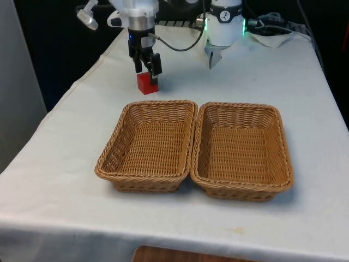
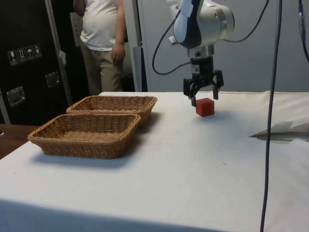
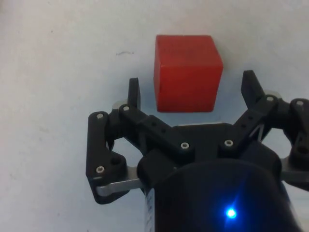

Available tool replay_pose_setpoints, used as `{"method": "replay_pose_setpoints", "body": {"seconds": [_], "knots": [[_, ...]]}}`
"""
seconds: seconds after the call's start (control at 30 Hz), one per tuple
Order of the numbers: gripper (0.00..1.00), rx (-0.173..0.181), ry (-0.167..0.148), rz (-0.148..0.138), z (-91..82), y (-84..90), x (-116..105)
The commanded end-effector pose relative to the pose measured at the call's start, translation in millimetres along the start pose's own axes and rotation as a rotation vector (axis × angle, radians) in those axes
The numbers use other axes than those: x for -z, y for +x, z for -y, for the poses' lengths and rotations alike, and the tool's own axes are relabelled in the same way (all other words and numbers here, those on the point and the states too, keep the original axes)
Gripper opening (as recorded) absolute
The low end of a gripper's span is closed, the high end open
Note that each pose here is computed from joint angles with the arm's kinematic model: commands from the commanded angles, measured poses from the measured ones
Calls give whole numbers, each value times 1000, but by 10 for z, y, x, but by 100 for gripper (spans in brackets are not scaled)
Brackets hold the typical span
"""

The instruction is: Pick up the red cube and place it into the right basket.

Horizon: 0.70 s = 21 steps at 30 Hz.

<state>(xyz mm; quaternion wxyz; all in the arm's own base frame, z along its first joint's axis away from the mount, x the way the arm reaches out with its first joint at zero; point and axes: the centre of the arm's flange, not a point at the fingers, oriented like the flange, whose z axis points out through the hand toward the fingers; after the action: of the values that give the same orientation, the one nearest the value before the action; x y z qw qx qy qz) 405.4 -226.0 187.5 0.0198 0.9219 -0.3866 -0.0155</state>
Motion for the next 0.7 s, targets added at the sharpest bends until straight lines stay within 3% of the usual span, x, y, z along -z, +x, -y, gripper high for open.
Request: {"method": "replay_pose_setpoints", "body": {"seconds": [0.0, 0.03, 0.07, 0.2, 0.27, 0.3, 0.33, 0.47, 0.5, 0.6, 0.63, 0.67], "knots": [[100, -7, 8, -19, 18, 2, 2], [100, -3, -2, -6, 1, 3, -10], [100, -11, 6, -27, 16, 8, -3], [100, -26, 0, -45, -4, -6, -28], [100, -32, -1, -51, -5, -19, -35], [100, -28, -11, -38, -21, -12, -54], [100, -36, -3, -53, -11, -22, -39], [100, -42, -9, -50, -20, -21, -50], [97, -43, -9, -49, -19, -22, -51], [69, -40, -13, -46, -26, -17, -56], [69, -43, -10, -47, -21, -17, -53], [46, -43, -11, -47, -23, -13, -50]]}}
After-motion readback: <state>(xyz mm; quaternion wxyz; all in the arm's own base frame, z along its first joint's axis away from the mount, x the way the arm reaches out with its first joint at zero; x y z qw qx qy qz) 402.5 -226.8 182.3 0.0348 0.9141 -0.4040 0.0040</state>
